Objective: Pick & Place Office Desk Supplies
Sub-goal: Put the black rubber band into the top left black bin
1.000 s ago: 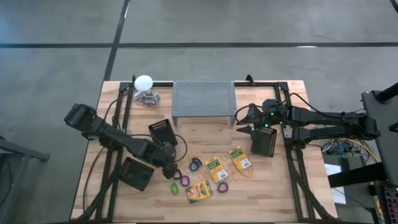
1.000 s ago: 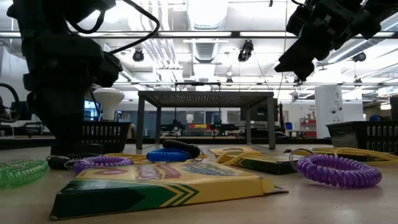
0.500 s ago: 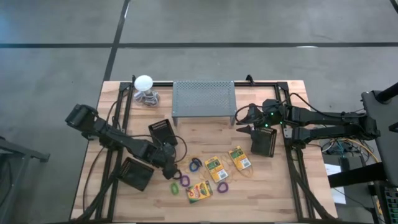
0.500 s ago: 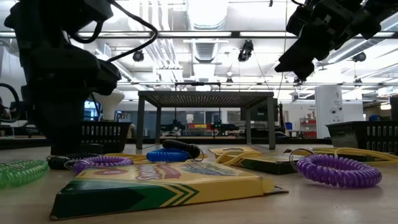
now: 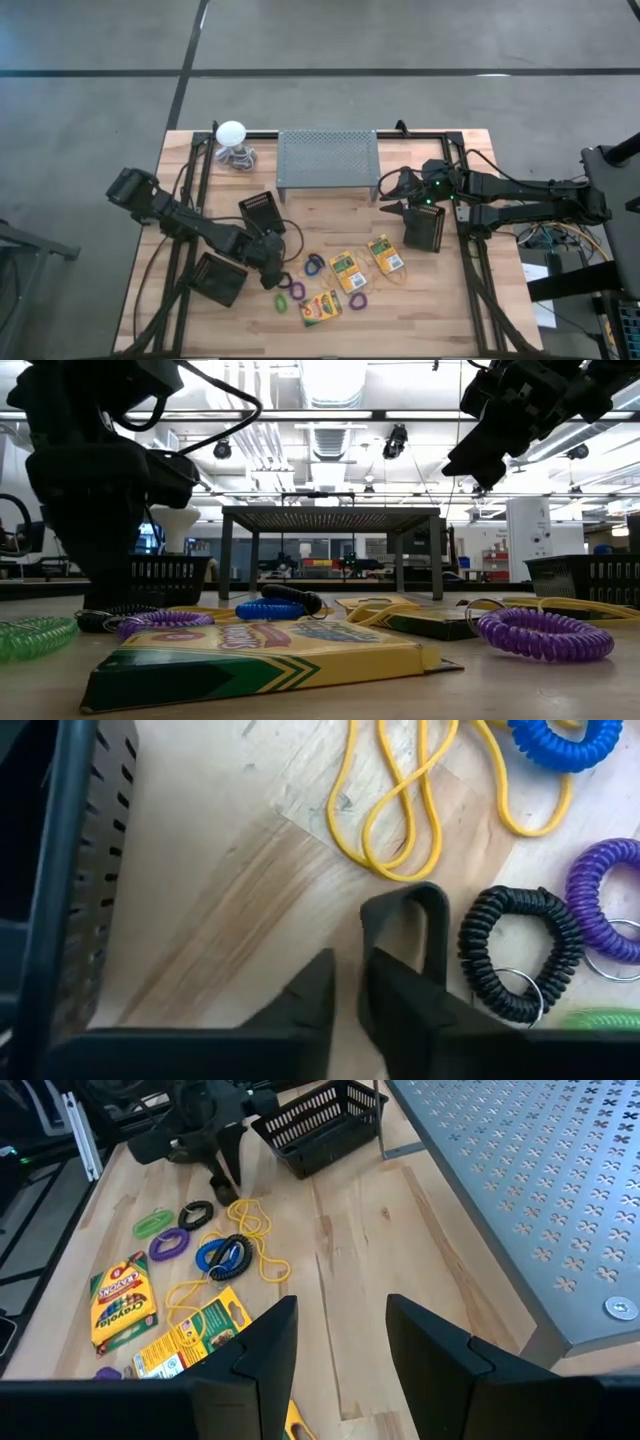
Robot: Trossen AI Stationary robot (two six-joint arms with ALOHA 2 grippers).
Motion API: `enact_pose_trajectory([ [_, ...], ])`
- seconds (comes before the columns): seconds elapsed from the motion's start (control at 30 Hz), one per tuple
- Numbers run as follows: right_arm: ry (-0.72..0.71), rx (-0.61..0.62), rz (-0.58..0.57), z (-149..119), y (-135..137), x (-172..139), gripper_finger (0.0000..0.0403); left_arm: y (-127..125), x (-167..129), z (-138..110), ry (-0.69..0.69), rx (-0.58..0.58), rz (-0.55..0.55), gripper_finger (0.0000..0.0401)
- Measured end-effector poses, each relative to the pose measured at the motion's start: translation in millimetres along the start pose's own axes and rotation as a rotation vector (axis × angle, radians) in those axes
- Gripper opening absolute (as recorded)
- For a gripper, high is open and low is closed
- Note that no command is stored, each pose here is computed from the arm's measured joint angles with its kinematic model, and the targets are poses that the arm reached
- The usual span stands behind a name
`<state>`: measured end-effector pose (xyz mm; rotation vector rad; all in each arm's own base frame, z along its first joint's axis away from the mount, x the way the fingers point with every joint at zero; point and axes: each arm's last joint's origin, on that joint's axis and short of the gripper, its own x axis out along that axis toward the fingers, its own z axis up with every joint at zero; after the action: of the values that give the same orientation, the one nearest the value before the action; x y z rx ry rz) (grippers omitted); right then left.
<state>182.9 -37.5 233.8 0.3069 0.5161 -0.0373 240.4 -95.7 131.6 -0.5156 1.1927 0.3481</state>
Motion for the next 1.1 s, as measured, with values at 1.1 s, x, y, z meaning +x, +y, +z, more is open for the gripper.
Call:
enact_pose_trajectory([
  [1.1, -0.004, 0.002, -0.017, 0, 0, 0, 0.0148, 33, -82, 22, -0.433, -0.19, 0.463, 0.0008],
])
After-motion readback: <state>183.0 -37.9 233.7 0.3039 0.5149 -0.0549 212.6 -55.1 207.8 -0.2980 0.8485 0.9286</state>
